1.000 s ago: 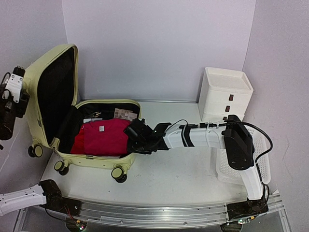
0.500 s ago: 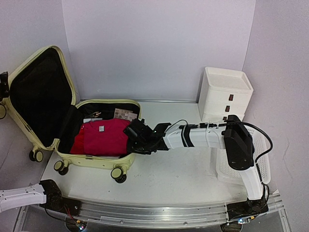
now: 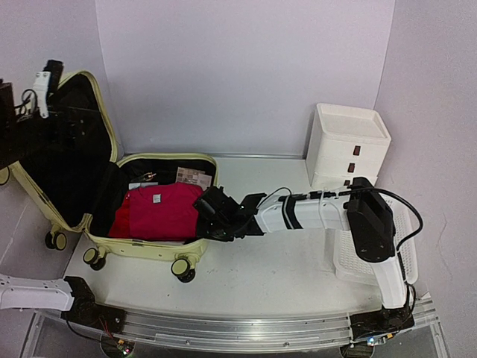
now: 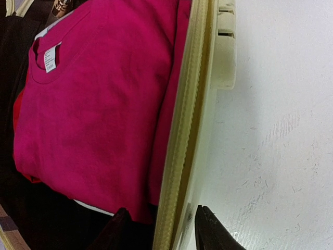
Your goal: Open, take out, and arrange the luggage
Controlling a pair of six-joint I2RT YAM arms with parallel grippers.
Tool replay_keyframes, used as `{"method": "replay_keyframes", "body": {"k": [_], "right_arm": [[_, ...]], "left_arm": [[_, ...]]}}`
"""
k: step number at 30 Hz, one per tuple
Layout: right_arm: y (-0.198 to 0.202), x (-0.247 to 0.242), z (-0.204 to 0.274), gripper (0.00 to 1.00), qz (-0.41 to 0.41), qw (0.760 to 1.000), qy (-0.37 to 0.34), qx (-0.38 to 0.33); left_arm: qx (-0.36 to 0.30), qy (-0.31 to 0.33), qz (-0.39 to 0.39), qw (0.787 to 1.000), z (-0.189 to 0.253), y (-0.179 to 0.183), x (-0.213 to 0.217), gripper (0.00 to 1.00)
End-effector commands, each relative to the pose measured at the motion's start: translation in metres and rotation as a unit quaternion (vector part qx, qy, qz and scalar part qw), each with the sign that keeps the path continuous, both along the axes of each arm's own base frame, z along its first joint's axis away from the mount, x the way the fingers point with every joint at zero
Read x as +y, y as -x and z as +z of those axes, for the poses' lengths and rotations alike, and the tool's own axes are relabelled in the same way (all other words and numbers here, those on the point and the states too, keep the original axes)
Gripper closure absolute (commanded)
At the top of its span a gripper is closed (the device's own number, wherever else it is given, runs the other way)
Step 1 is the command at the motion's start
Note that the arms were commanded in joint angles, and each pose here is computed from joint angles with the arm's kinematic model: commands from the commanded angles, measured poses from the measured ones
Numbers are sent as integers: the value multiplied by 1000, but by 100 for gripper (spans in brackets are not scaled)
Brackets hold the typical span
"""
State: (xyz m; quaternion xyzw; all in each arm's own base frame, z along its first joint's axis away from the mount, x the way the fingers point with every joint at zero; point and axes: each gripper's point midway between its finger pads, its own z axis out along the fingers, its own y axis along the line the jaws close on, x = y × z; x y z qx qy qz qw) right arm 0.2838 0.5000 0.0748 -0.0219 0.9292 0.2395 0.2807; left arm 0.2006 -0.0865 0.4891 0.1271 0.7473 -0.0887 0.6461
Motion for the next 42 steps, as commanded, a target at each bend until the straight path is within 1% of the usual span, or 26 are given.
{"method": "replay_keyframes", "body": {"k": [1,3,5,9,11,12,14,16,18,19,21,23,24,26,28,31,32,36,38,40,42], "right_arm": [[20,0,24,50,56,998,-2,-2],[22,-1,35,41,80,997,4,-5],[27,-5,49,31,113,993,19,-14],[37,-34,87,11,172,980,78,-56],[43,-59,109,4,193,972,103,-84],[46,-75,114,2,200,968,120,-95],[52,-111,118,2,199,961,159,-109],[56,-155,117,2,177,955,208,-118],[57,-206,119,2,136,945,269,-126],[58,-242,117,2,104,938,311,-116],[59,-292,114,2,66,938,334,-73],[59,-342,112,2,5,937,347,-25],[59,-363,110,2,-28,937,347,-8],[56,-393,105,2,-95,940,326,26],[48,-403,105,2,-151,941,298,43],[29,-414,102,2,-231,925,299,39],[21,-415,92,2,-243,920,303,52],[-14,-401,49,4,-236,923,275,130],[-29,-393,34,7,-217,922,280,154],[-40,-389,22,17,-201,922,280,176],[-44,-393,10,30,-197,914,299,190]], "left_arm": [[73,75,-152,983,-7,7,-70,9],[98,80,-209,970,-16,10,-97,9],[125,79,-247,958,-30,8,-119,8],[175,68,-259,948,-65,-2,-139,6],[189,64,-255,946,-81,-7,-143,5],[196,63,-253,945,-88,-9,-144,4],[217,58,-248,942,-108,-12,-148,3],[239,47,-241,940,-130,-16,-150,3],[261,33,-228,937,-154,-19,-150,2],[274,26,-223,935,-167,-20,-149,2],[295,14,-215,931,-188,-20,-149,2],[312,10,-209,927,-203,-19,-147,2],[319,9,-205,925,-208,-19,-147,2],[329,11,-208,921,-215,-17,-148,3],[335,12,-212,918,-219,-15,-150,3],[334,20,-213,918,-216,-13,-149,3],[331,25,-216,918,-213,-11,-149,3],[319,47,-222,920,-202,0,-142,3],[316,58,-222,921,-200,5,-137,3],[313,69,-222,921,-199,10,-133,3],[313,71,-218,922,-204,14,-129,3]]}}
